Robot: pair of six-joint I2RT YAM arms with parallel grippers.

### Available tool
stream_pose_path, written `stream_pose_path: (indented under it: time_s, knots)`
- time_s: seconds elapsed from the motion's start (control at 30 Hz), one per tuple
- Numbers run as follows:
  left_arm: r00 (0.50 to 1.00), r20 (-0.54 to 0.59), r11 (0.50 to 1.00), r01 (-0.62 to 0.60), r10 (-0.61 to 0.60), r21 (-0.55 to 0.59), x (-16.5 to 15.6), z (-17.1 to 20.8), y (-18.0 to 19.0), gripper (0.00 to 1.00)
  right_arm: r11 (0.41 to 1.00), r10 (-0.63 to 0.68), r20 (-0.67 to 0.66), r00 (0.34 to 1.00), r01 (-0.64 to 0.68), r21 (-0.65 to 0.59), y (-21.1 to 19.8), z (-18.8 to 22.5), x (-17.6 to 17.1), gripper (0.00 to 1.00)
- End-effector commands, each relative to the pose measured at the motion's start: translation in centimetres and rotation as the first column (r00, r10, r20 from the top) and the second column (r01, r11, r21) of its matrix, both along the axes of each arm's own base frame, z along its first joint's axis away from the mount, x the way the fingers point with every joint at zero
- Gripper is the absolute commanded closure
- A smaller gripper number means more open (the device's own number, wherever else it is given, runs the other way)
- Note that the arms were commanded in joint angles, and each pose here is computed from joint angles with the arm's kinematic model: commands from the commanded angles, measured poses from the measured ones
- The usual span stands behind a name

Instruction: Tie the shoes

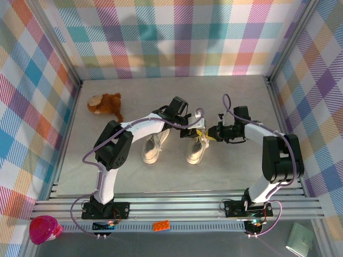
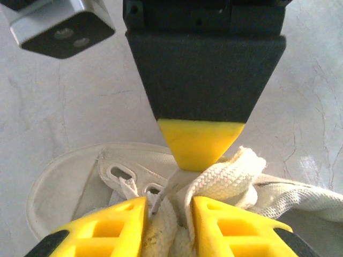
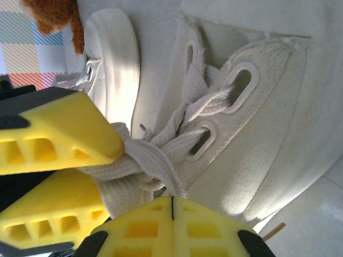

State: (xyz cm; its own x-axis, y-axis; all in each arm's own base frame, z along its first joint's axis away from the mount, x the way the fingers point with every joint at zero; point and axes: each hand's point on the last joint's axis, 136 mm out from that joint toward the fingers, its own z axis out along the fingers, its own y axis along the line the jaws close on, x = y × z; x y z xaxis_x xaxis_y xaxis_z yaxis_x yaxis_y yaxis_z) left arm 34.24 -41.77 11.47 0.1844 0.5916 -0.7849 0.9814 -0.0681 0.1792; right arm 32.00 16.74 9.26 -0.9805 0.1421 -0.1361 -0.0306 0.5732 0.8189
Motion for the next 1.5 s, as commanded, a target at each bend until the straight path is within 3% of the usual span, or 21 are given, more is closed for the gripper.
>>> stream_pose_path:
  time_s: [0.0,0.3,0.5,0.7,1.23,1.47]
  knots:
    - [0.999,0.028,1.000,0.030,-0.030,0.000,-0.9,1.5,0.5,0.72,0.999,0.025,0.075,0.997,-0.023,-0.025,0.0,2.1,0.0,1.00]
    - [0.999,0.007,0.999,0.035,-0.035,0.015,-0.9,1.0,0.5,0.71,0.992,0.104,0.228,0.968,-0.085,-0.093,0.7,3.9,-0.5,1.00]
    - [1.000,0.009,1.000,0.020,-0.021,0.010,-0.4,1.2,0.2,0.57,0.980,0.175,0.297,0.939,-0.137,-0.146,1.4,4.6,-0.9,1.00]
    - [1.000,0.009,1.000,0.024,-0.024,0.000,-0.1,1.6,-0.2,0.51,0.969,0.233,0.350,0.907,-0.186,-0.164,2.0,5.1,-1.2,1.00]
    - [0.997,-0.056,0.997,0.062,-0.059,0.046,-0.6,-0.5,-0.8,0.50,0.946,0.324,0.434,0.841,-0.285,-0.155,3.5,6.2,-1.7,1.00]
    - [0.998,-0.064,0.999,0.029,-0.027,0.024,0.2,-0.2,-1.4,0.56,0.930,0.364,0.459,0.810,-0.343,-0.131,4.2,6.4,-2.7,1.00]
